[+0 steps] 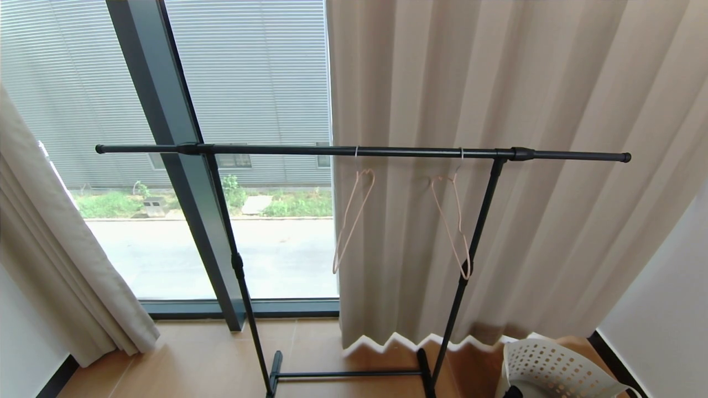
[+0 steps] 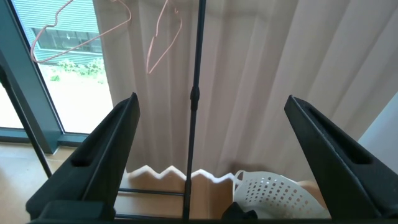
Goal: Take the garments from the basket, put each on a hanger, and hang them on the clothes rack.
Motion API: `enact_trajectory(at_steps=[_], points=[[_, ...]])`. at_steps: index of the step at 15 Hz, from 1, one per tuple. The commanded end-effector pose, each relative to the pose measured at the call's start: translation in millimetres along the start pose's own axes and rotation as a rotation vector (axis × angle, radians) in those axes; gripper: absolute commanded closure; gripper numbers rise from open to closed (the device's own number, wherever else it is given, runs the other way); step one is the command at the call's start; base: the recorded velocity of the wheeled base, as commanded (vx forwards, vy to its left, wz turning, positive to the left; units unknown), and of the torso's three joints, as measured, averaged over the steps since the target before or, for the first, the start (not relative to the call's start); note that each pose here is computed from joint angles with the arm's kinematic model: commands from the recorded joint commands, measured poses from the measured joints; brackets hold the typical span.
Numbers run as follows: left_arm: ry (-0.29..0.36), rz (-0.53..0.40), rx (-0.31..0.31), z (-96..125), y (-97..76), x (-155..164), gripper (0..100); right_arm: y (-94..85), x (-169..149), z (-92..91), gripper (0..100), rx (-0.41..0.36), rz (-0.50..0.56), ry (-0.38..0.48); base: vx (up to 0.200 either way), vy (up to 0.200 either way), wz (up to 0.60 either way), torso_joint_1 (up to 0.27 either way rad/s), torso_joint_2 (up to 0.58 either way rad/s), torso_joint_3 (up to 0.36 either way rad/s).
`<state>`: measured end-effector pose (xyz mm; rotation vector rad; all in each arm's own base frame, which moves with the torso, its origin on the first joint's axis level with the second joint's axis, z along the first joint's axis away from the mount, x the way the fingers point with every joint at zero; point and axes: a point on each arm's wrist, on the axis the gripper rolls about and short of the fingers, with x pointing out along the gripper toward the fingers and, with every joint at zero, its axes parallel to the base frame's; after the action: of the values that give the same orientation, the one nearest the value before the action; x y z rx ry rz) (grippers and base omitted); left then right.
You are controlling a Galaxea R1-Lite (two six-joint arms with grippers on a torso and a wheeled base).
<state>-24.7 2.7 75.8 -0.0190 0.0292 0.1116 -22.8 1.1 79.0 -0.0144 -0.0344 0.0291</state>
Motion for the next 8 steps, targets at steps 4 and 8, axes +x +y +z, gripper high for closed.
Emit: enact_trajectory(at_steps=[4, 8], points=[[0.005, -0.001, 0.005, -0.1, -0.1, 0.4, 0, 0.1, 0.1, 0.1, 0, -0.006, 0.003, 0.0, 0.0, 0.0, 0.0, 0.0, 0.0, 0.0], [0.002, -0.002, 0.006, -0.1, -0.1, 0.2, 0, 0.1, 0.1, 0.1, 0, -0.006, 0.003, 0.0, 0.0, 0.0, 0.0, 0.0, 0.0, 0.0]])
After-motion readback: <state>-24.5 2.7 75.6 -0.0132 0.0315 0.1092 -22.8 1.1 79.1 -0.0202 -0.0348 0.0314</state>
